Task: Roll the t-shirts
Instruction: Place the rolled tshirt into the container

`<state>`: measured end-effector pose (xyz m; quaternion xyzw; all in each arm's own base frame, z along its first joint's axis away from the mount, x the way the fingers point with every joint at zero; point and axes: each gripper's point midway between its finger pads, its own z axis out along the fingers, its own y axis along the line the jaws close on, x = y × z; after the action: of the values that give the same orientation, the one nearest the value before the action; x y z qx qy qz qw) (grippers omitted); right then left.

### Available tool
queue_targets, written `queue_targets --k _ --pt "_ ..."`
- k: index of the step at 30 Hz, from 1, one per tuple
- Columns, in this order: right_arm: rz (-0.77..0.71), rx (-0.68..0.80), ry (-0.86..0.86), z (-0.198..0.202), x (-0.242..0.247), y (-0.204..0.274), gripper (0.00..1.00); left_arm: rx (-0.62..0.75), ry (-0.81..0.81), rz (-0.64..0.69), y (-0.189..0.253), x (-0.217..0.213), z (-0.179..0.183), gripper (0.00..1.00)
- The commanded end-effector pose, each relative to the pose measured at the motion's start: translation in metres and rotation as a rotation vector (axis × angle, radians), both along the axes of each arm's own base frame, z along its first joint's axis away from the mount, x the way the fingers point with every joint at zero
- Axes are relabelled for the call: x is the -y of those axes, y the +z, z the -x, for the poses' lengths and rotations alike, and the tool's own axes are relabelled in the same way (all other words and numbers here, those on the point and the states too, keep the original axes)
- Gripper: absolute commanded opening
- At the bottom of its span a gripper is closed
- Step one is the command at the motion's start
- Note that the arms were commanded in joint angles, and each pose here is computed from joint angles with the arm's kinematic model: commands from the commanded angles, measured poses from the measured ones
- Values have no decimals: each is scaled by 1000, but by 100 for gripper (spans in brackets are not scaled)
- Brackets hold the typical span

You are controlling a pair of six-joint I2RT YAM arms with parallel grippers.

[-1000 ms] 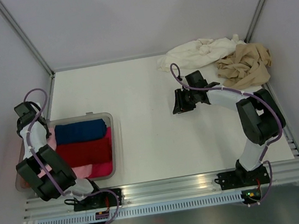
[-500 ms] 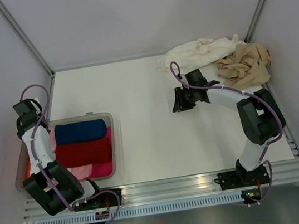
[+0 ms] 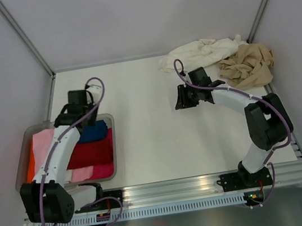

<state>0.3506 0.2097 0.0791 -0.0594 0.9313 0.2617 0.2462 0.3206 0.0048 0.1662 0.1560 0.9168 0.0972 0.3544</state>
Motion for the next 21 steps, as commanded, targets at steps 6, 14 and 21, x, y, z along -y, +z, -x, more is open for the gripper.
queue_targets --k 6,14,21 --pt "1 127 -89 -15 5 45 39 -87 -287 87 -53 83 30 37" --pt "24 152 -122 -15 8 55 39 -150 -435 191 -72 114 61 38" --pt "48 167 -117 -17 11 57 39 -184 -502 220 -78 132 66 40"
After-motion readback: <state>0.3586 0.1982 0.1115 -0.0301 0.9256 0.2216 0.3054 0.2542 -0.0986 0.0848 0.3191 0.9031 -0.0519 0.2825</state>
